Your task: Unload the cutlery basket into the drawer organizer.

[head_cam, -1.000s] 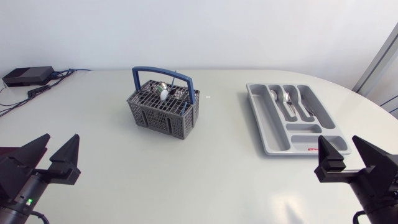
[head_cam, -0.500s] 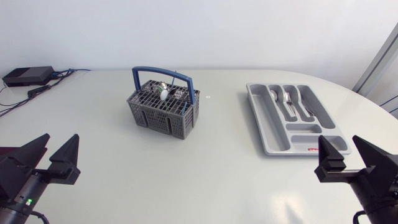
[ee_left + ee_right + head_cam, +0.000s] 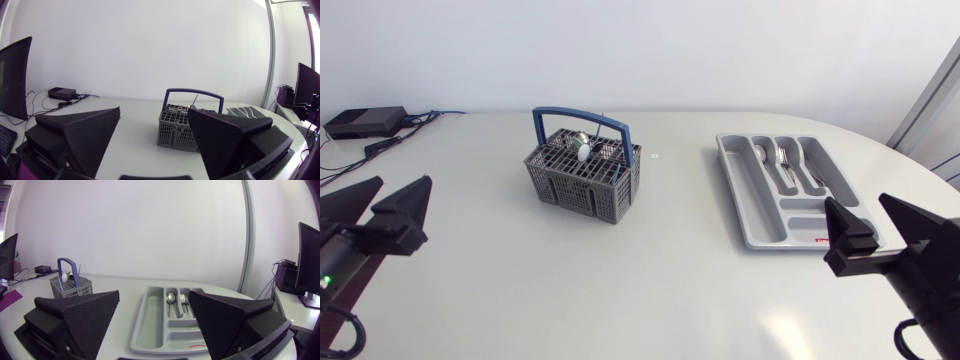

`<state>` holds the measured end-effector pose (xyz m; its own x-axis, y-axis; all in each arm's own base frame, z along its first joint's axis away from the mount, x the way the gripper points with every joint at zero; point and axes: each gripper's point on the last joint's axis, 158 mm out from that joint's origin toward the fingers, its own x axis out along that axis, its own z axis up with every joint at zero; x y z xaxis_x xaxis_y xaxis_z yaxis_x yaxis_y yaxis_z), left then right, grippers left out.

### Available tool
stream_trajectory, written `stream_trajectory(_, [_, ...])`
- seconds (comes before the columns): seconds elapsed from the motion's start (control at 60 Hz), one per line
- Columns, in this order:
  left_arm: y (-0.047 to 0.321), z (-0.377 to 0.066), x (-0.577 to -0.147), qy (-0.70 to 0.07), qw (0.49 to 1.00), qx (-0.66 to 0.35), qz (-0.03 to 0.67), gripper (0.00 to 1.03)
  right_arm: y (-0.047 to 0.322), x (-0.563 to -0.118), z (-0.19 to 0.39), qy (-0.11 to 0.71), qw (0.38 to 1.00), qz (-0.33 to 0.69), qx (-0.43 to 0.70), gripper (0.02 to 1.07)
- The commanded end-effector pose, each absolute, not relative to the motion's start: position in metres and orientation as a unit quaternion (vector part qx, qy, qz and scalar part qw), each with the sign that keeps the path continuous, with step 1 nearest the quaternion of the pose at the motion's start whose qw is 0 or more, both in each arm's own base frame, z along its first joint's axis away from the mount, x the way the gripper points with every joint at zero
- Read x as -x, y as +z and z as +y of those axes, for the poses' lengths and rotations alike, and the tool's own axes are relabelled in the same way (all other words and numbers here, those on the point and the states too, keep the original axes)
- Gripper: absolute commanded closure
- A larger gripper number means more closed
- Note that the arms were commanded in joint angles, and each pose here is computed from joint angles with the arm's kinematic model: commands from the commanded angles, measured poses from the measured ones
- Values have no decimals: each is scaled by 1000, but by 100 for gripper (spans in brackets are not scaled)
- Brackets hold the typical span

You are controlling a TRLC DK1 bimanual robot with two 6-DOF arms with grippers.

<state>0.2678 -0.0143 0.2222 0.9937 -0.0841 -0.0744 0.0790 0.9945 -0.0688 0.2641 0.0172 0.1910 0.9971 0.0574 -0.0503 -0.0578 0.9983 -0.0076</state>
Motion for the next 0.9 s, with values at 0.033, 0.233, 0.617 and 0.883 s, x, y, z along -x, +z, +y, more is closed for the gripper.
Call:
stream_trajectory(0.033, [227, -20, -288, -47, 994, 51, 83, 4, 207, -277, 28, 44, 998, 33, -7, 7])
stream_trajectory(0.233, [208, -29, -323, -54, 981, 51, 179, 8, 202, -310, 44, 62, 994, 86, -9, 7])
stream_trajectory(0.617, [169, -37, -371, -81, 950, -30, 300, 7, 167, -370, 101, 117, 966, 232, 21, 7])
stream_trajectory(0.883, [149, -44, -388, -136, 913, -151, 355, 7, 147, -410, 154, 188, 935, 268, 137, 16])
